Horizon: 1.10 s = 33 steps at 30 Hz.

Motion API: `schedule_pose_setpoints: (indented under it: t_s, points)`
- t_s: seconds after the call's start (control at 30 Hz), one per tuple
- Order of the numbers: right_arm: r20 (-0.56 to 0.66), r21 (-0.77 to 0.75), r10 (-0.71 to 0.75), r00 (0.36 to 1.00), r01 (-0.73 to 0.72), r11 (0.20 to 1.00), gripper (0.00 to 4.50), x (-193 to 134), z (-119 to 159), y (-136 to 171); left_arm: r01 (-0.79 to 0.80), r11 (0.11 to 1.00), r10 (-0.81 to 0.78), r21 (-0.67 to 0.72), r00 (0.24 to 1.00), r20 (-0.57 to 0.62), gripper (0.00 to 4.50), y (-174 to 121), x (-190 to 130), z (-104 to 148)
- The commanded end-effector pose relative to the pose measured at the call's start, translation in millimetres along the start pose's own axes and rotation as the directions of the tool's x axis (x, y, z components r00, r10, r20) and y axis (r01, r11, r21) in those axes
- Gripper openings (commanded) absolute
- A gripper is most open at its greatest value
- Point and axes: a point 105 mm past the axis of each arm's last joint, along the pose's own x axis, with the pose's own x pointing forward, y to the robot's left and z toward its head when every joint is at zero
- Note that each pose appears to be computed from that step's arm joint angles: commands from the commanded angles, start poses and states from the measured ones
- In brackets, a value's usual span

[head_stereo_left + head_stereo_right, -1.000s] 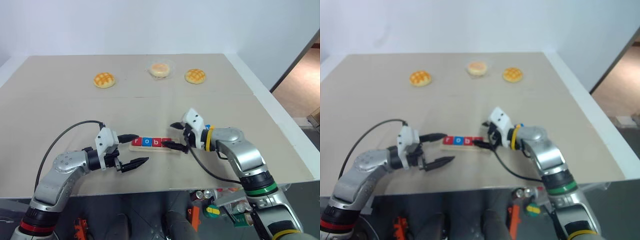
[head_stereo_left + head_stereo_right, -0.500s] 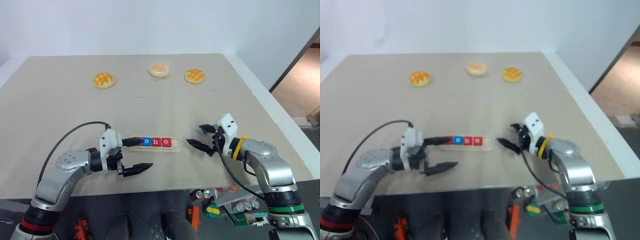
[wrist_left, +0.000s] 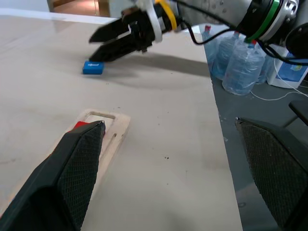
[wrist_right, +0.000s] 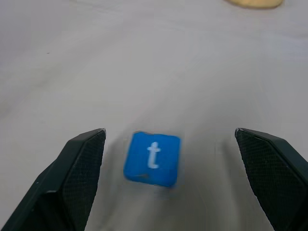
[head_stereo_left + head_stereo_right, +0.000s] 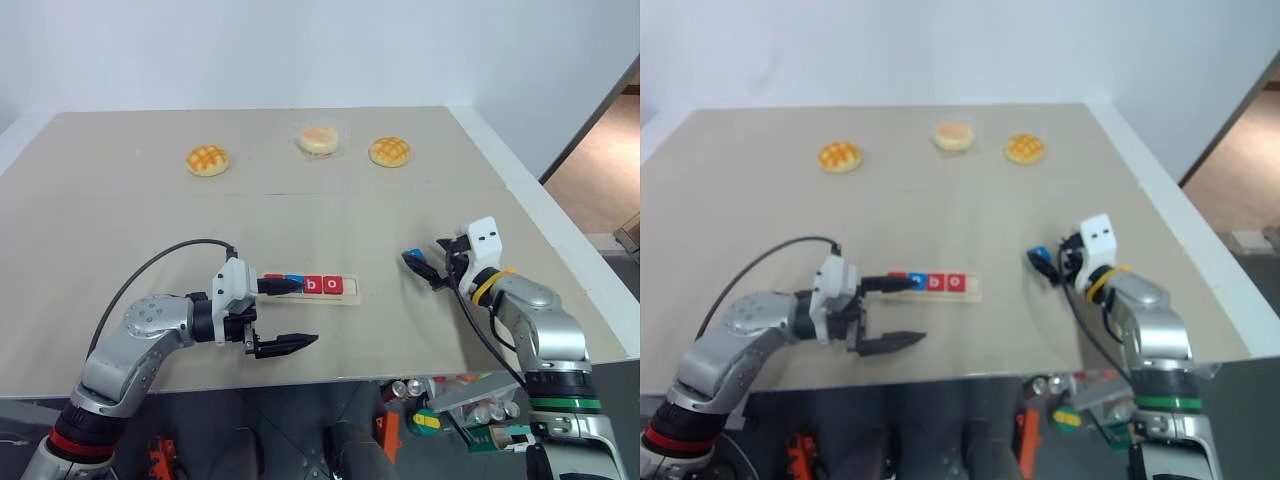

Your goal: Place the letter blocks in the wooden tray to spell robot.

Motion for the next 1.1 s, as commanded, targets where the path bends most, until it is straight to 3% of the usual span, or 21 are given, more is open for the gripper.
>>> schedule_pose_setpoints:
  t_s: [0.03, 0.4, 0.5, 0.73, 0.93, 1.1]
  points:
    - [0.027, -0.013, -0.049, 0.998, 0.049, 0.999, 4.46, 0, 10, 0, 0.015, 0.999, -0.016, 0.048, 1.000, 0.023, 4.50, -2, 2, 10]
    - [-0.023, 0.022, -0.138, 0.990, 0.138, 0.990, 4.46, 11, -2, 7, 0.021, 0.998, -0.023, 0.053, 0.999, 0.036, 4.50, -1, 5, 12]
    - [-0.040, 0.036, -0.169, 0.985, 0.171, 0.985, 3.67, 13, -7, 9, 0.018, 0.998, -0.020, 0.056, 0.999, 0.034, 4.50, -1, 5, 11]
    - [-0.036, 0.054, -0.201, 0.979, 0.203, 0.978, 1.25, 11, -8, 25, 0.008, 0.998, -0.009, 0.057, 1.000, 0.029, 4.50, 0, 4, 9]
    - [-0.007, 0.047, -0.301, 0.954, 0.301, 0.952, 1.24, -3, -3, 54, 0.000, 0.999, -0.002, 0.052, 1.000, 0.026, 4.50, -1, 4, 6]
    - [-0.044, 0.088, -0.251, 0.967, 0.254, 0.963, 1.24, -16, -3, 91, -0.001, 0.999, 0.000, 0.045, 1.000, 0.017, 4.50, -2, 2, 2]
